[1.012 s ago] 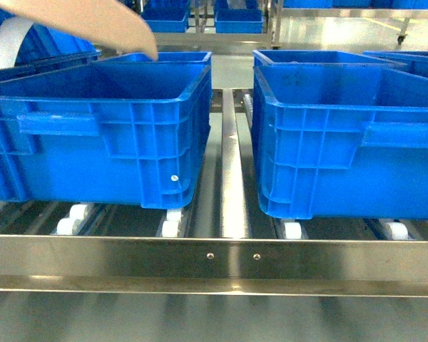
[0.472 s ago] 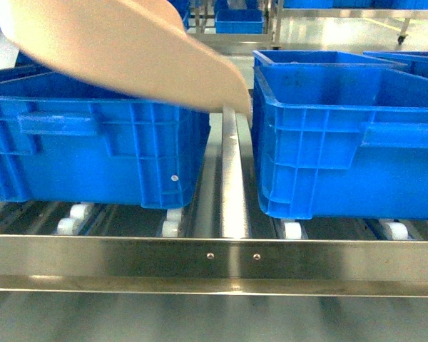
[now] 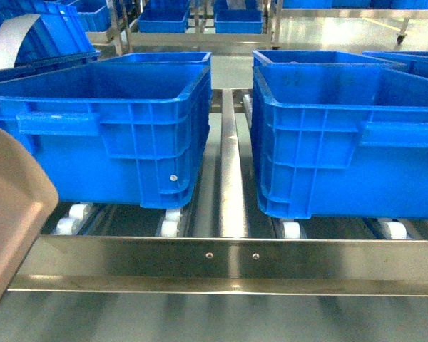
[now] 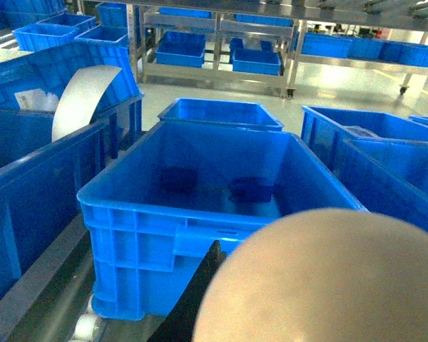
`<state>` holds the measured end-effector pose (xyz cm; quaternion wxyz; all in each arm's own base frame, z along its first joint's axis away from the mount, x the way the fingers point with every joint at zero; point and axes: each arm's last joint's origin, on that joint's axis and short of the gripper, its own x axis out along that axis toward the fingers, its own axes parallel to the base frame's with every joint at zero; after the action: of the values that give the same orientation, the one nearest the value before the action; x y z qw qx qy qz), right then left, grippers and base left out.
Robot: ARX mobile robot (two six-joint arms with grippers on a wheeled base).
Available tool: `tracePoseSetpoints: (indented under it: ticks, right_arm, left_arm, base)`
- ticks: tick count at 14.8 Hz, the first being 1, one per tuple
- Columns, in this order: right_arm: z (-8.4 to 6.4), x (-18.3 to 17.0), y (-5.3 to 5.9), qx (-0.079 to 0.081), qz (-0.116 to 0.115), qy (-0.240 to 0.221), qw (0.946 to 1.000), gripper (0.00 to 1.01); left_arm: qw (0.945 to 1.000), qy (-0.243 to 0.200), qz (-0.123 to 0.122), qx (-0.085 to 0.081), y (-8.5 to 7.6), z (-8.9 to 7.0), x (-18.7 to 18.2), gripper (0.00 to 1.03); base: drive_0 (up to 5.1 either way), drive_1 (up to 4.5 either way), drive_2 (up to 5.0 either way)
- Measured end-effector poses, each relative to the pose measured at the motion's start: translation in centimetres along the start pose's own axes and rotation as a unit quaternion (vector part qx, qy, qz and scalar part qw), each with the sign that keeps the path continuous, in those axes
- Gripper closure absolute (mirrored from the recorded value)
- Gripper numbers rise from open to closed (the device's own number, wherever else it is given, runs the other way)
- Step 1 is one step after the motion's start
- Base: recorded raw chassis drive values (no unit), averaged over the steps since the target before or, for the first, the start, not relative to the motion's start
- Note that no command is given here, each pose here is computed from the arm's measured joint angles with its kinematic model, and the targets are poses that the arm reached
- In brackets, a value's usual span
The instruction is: Place part in tray to right shelf
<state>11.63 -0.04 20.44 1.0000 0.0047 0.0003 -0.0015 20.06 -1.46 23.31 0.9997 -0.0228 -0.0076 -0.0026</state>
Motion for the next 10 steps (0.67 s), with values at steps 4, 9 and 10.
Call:
tracePoseSetpoints:
  ticks: [4, 9, 10]
  right_arm:
    - [-1.6, -0.5, 0.0, -0.002, 0.002, -0.001, 1.0, 0.99]
    - [-3.0, -1.9, 0.0, -0.002, 0.001, 0.004, 1.0, 0.99]
    - [-2.9, -1.9, 0.0, -0.002, 0.002, -0.004, 1.0, 0.99]
  left_arm:
    - [0.9999, -0.015, -0.004, 0.0, 1.5, -2.0, -3.0, 0.91]
    - [0.9998, -0.019, -0.005, 0.009, 1.5, -3.6, -5.4, 0.91]
    - [0.9998, -0.019, -0.005, 0.01, 1.5, -3.7, -5.6, 0.91]
  base:
    - [0.0, 0.0, 0.0]
    - [0.0, 0.0, 0.0]
    - [0.0, 0.0, 0.0]
